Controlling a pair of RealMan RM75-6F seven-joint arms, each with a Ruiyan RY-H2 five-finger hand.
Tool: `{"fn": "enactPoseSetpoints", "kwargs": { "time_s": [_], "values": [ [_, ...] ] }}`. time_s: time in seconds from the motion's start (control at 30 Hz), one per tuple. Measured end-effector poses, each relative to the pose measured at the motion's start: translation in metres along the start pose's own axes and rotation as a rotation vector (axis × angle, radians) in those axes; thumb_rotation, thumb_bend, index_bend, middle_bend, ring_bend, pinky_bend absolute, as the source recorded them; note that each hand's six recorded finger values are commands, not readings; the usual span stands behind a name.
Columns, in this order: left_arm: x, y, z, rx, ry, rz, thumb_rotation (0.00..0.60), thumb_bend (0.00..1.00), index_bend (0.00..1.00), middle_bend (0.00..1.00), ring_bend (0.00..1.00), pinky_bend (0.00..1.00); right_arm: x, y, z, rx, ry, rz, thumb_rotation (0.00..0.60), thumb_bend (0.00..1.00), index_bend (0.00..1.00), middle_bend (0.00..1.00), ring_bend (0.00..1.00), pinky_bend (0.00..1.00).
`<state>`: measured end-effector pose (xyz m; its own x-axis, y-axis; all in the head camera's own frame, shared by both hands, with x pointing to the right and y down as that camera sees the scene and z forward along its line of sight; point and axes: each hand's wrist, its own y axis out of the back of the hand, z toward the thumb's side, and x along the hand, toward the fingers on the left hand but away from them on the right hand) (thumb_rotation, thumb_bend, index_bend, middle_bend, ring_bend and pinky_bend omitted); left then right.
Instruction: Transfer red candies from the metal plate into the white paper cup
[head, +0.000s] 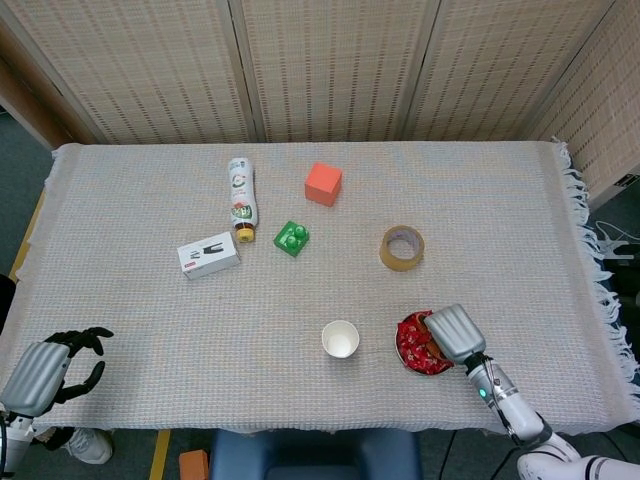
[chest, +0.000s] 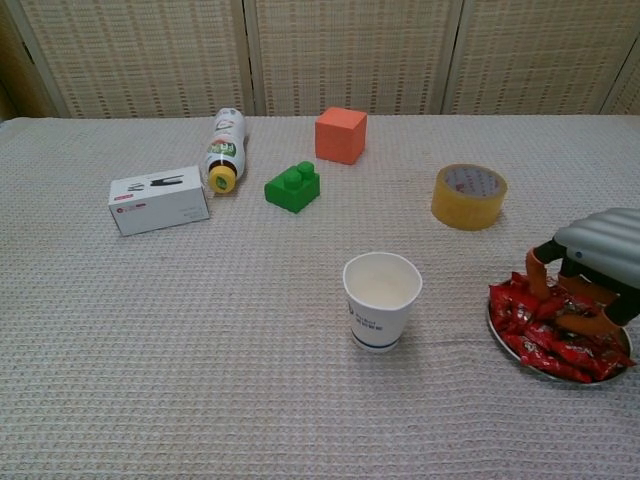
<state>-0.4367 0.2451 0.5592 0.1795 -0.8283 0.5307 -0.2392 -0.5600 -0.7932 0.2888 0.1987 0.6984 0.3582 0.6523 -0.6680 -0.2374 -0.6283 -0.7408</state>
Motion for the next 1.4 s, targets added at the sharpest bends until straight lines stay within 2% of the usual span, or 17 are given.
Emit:
{"fn": "enactPoseSetpoints", "kwargs": {
  "time_s": [0.43, 0.8, 1.17, 1.4],
  "values": [
    [0.0, 0.001, 0.0, -0.006, -0.002, 0.001, 0.6, 0.43, 0.3, 0.48, 0.4, 0.41, 0.009, -0.001, -0.011, 0.043, -0.019, -0.01, 0.6, 0.3, 0.56, 0.88, 0.77, 1.0],
    [-0.001, 0.001, 0.0, -0.005, -0.003, 0.003, 0.6, 0.43, 0.3, 0.48, 0.4, 0.41, 0.024, 0.026, 0.0, 0.029, -0.018, -0.103, 0.6, 0.32, 0.58, 0.88, 0.77, 1.0],
    [-0.001, 0.001, 0.002, 0.0, -0.008, 0.003, 0.6, 0.43, 0.3, 0.48, 0.4, 0.41, 0.027, 0.078, 0.042, -0.075, 0.089, -0.193, 0.6, 0.33, 0.57, 0.88, 0.77, 1.0],
    [-0.001, 0.0, 0.002, 0.003, -0.011, 0.001, 0.6, 0.43, 0.3, 0.48, 0.4, 0.41, 0.007, 0.091, 0.071, -0.111, 0.169, -0.177, 0.6, 0.33, 0.56, 0.88, 0.77, 1.0]
  ]
}}
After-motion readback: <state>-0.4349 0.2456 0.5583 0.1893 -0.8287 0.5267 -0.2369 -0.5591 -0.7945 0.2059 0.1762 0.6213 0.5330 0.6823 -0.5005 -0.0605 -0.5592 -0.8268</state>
